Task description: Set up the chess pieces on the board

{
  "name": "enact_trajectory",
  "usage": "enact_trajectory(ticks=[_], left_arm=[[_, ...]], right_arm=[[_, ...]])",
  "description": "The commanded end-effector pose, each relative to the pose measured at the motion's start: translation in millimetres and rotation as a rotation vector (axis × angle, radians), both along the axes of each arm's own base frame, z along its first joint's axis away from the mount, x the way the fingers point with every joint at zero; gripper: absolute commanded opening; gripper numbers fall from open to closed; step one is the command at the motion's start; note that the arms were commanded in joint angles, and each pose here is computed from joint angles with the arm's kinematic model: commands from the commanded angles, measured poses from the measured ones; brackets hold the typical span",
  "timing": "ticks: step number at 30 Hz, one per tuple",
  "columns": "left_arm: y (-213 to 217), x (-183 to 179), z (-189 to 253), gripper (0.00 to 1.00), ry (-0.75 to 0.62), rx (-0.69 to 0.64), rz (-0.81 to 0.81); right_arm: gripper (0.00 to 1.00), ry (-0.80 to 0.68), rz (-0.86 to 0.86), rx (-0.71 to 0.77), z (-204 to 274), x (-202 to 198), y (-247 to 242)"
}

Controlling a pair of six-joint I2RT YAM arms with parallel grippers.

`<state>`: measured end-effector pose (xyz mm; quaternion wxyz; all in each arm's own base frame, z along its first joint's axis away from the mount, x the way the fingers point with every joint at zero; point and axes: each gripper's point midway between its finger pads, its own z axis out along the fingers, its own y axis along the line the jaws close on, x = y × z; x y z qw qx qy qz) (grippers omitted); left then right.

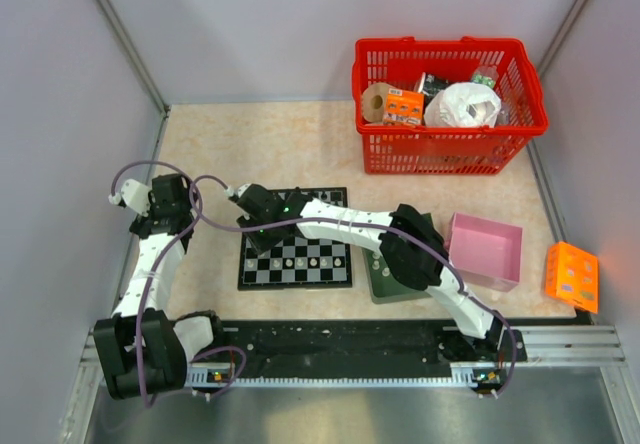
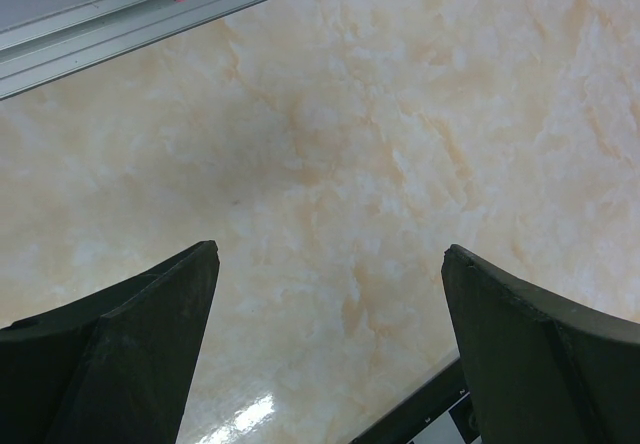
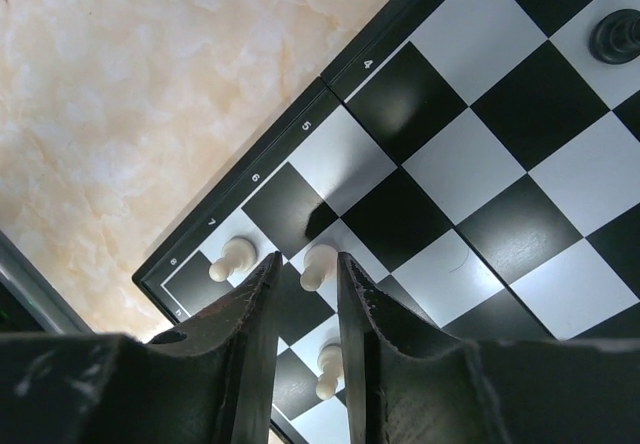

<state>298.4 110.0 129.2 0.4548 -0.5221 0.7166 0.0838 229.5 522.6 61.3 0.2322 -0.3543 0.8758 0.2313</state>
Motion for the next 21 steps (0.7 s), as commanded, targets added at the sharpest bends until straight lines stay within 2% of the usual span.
enact_trajectory(ticks=[1, 4, 13, 18, 21], left_arm=[[4.2, 4.9, 19.6, 0.99, -0.065, 0.014, 0.014], [3.3, 5.2, 18.7, 0.99, -0.062, 0.015, 0.010], [3.1, 5.8, 18.2, 0.99, -0.064, 0.013, 0.005], [3.0, 6.4, 19.0, 0.99, -0.067, 0.013, 0.003], [2.9, 6.1, 18.5, 0.99, -0.067, 0.012, 0.004]], right_arm=[[0.26, -0.021, -0.004, 0.051, 15.8, 8.6, 13.4], [0.23, -0.019, -0.006, 0.037, 11.6, 8.6, 11.4], [0.22, -0.004, 0.003, 0.015, 3.0, 4.1, 7.0], [0.12, 0.002, 0.009, 0.018, 4.8, 1.8, 6.0], [0.10, 0.002, 0.016, 0.022, 8.7, -0.6, 4.5]])
